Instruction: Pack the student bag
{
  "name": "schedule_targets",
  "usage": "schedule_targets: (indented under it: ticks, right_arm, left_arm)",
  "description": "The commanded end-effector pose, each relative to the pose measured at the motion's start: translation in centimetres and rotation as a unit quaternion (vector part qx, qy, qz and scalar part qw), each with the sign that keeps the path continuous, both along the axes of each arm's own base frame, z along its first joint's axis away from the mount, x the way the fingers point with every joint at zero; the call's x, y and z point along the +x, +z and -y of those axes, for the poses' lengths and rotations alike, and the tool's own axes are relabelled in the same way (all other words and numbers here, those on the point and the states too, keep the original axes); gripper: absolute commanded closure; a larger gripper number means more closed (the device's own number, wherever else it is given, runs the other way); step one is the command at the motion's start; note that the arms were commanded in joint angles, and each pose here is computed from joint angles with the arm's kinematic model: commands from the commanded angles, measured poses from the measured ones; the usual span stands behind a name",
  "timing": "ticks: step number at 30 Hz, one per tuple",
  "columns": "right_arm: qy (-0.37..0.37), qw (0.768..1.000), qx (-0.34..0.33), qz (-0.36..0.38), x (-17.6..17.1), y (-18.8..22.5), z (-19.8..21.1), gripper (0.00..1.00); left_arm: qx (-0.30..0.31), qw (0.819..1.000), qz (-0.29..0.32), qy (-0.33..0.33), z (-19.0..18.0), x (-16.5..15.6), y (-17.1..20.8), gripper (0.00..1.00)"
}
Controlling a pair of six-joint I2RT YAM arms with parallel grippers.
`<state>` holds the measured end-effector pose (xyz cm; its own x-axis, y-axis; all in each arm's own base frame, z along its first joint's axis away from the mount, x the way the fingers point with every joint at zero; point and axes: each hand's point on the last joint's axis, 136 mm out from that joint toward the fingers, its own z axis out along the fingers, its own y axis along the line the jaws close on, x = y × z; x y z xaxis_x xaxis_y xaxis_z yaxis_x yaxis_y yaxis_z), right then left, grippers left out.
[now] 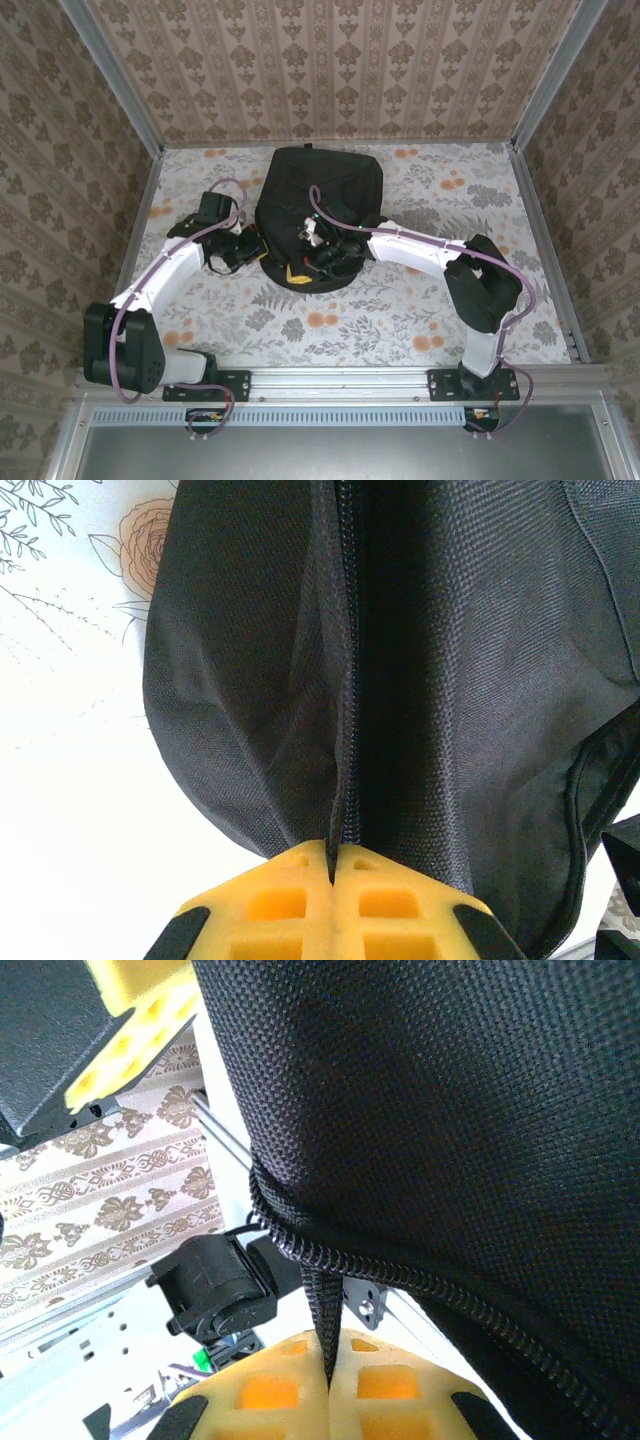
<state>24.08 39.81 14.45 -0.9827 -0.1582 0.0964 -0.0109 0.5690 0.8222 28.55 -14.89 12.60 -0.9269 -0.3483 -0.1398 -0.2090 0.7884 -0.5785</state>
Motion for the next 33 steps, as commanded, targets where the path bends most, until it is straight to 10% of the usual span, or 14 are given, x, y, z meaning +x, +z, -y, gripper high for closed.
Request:
schedule_targets:
  ticks: [1,33]
  right_arm:
    - [0.025,1.000,0.005,-0.016,-2.2,1.9,1.3,1.00]
    - [0.004,1.000,-0.002,-0.021,-0.7,3.5,2.4,1.00]
  left_arm:
    - [0.030,0.998,0.049,0.023,-1.8,1.8,1.5,1.00]
    - [-0.018,0.997,0.065,0.034,-1.8,1.1,5.2,1.00]
